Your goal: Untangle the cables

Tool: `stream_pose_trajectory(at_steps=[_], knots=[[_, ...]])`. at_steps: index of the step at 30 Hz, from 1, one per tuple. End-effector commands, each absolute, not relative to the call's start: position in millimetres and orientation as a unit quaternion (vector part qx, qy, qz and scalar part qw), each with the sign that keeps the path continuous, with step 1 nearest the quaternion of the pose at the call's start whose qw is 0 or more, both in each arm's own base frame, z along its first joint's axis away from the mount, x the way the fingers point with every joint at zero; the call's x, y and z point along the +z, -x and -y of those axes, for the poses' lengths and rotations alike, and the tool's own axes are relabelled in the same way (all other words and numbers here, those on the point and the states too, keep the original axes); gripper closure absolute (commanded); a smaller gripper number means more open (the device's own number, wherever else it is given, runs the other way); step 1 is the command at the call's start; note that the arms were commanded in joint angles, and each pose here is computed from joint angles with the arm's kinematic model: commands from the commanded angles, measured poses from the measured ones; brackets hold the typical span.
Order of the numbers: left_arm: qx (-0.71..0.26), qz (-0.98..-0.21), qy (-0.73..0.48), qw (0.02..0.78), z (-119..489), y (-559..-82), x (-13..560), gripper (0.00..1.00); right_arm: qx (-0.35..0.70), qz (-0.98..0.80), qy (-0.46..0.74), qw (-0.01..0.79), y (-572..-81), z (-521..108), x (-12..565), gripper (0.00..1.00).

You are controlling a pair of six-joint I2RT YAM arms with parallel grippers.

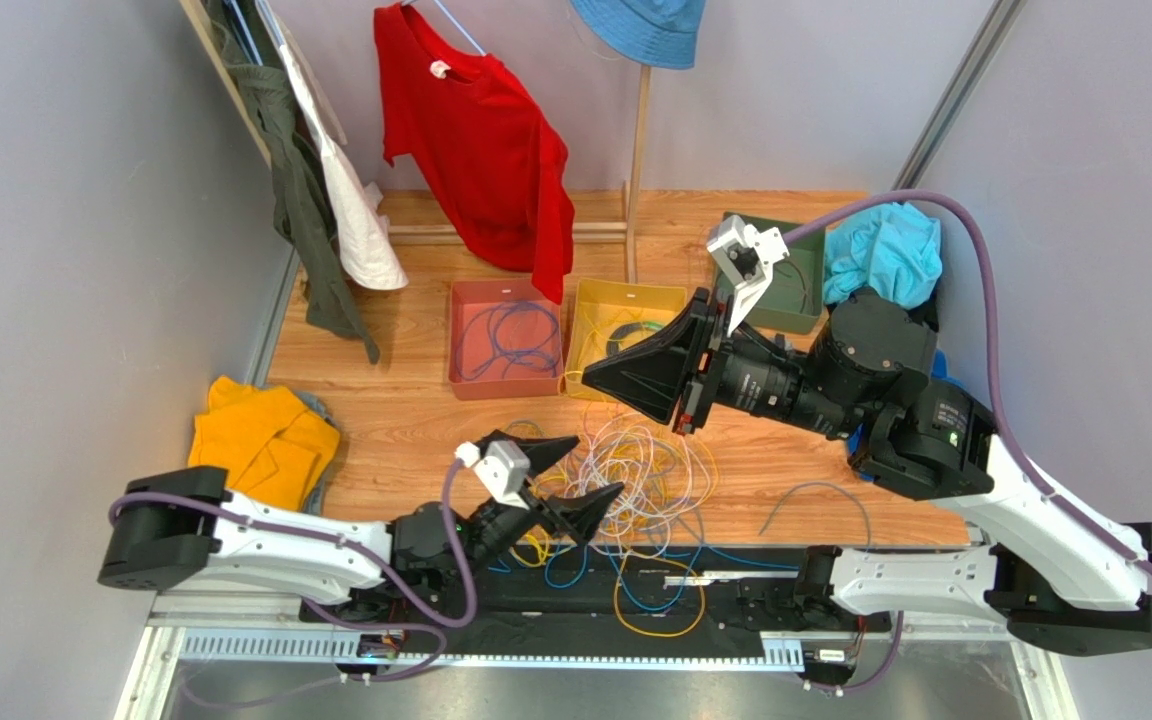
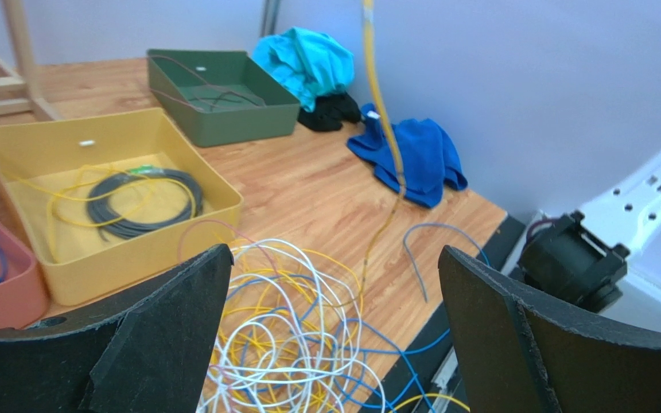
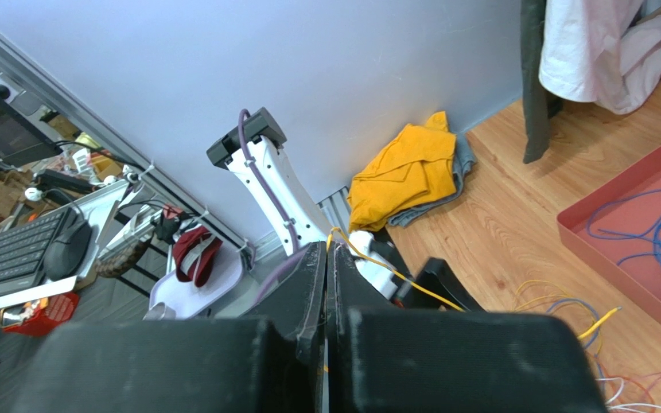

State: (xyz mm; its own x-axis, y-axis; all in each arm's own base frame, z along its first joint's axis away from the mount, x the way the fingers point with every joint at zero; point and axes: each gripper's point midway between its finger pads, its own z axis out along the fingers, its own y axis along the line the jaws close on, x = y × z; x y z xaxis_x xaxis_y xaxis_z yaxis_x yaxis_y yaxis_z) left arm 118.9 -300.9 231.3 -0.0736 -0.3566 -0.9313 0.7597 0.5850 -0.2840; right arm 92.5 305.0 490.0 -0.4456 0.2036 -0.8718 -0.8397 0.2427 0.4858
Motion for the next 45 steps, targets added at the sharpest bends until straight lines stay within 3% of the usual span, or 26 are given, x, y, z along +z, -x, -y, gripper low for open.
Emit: stream_pose_trajectory(at_steps=[1,11,13,15,16,18,19,21,22,27,29,30,31,32,33,36,38,45], knots=[[-0.502,-0.53,-0.138,0.67,322.8,-109.7,289.7,0.01,0.595,-0.612,0.251,0.457,-76.6,-294.8,510.3,1.0],[-0.498,-0.529,-0.147,0.67,355.9,-134.0,291.4,0.01,0.594,-0.619,0.247,0.45,-75.4,-291.7,493.0,1.0],[-0.499,-0.528,-0.14,0.673,360.2,-140.9,294.1,0.05,0.597,-0.616,0.244,0.452,-73.9,-288.0,493.6,1.0],[-0.501,-0.529,-0.14,0.67,361.3,-145.9,292.0,0.18,0.595,-0.619,0.242,0.451,-74.0,-285.9,489.2,1.0],[-0.5,-0.533,-0.142,0.668,361.0,-146.7,290.2,0.36,0.592,-0.622,0.241,0.453,-74.8,-284.1,486.8,1.0],[-0.497,-0.535,-0.14,0.668,353.8,-147.2,291.7,0.55,0.585,-0.624,0.233,0.463,-76.6,-275.6,483.0,1.0],[-0.488,-0.548,-0.151,0.662,353.2,-147.0,284.2,0.88,0.581,-0.626,0.23,0.467,-77.9,-272.1,481.0,1.0],[-0.488,-0.556,-0.136,0.659,341.2,-147.0,294.3,0.99,0.571,-0.628,0.215,0.483,-81.9,-260.5,478.2,1.0],[-0.467,-0.583,-0.156,0.646,340.8,-147.2,279.7,1.0,0.565,-0.627,0.206,0.495,-85.5,-255.1,478.9,1.0],[-0.436,-0.607,-0.15,0.647,310.9,-149.7,313.9,1.0,0.551,-0.623,0.183,0.524,-90.3,-232.2,482.4,0.99],[-0.391,-0.62,-0.144,0.665,289.2,-158.9,341.5,1.0,0.535,-0.638,0.174,0.525,-95.5,-228.4,469.6,0.86],[-0.358,-0.637,-0.161,0.663,281.6,-161.8,339.6,1.0,0.534,-0.637,0.168,0.53,-94.9,-220.9,466.7,0.7],[-0.344,-0.638,-0.161,0.67,274.1,-165.1,353.4,1.0,0.519,-0.651,0.158,0.531,-101.3,-220.5,449.9,0.63],[-0.344,-0.622,-0.151,0.686,264.0,-166.6,393.1,1.0,0.513,-0.657,0.15,0.533,-104.7,-219.1,440.7,0.59],[-0.322,-0.634,-0.171,0.682,260.3,-167.5,394.6,1.0,0.51,-0.658,0.141,0.536,-106.4,-215.4,435.8,0.51],[-0.284,-0.645,-0.199,0.681,252.8,-171.1,431.4,1.0,0.488,-0.671,0.12,0.545,-114.2,-204.9,413.8,0.42],[-0.269,-0.652,-0.213,0.676,259.2,-175.6,456.7,1.0,0.477,-0.678,0.113,0.547,-117.7,-201.8,401.6,0.42],[-0.194,-0.717,-0.276,0.61,285.0,-190.9,443.2,1.0,0.439,-0.709,0.132,0.536,-127.9,-219.1,353.7,0.41]])
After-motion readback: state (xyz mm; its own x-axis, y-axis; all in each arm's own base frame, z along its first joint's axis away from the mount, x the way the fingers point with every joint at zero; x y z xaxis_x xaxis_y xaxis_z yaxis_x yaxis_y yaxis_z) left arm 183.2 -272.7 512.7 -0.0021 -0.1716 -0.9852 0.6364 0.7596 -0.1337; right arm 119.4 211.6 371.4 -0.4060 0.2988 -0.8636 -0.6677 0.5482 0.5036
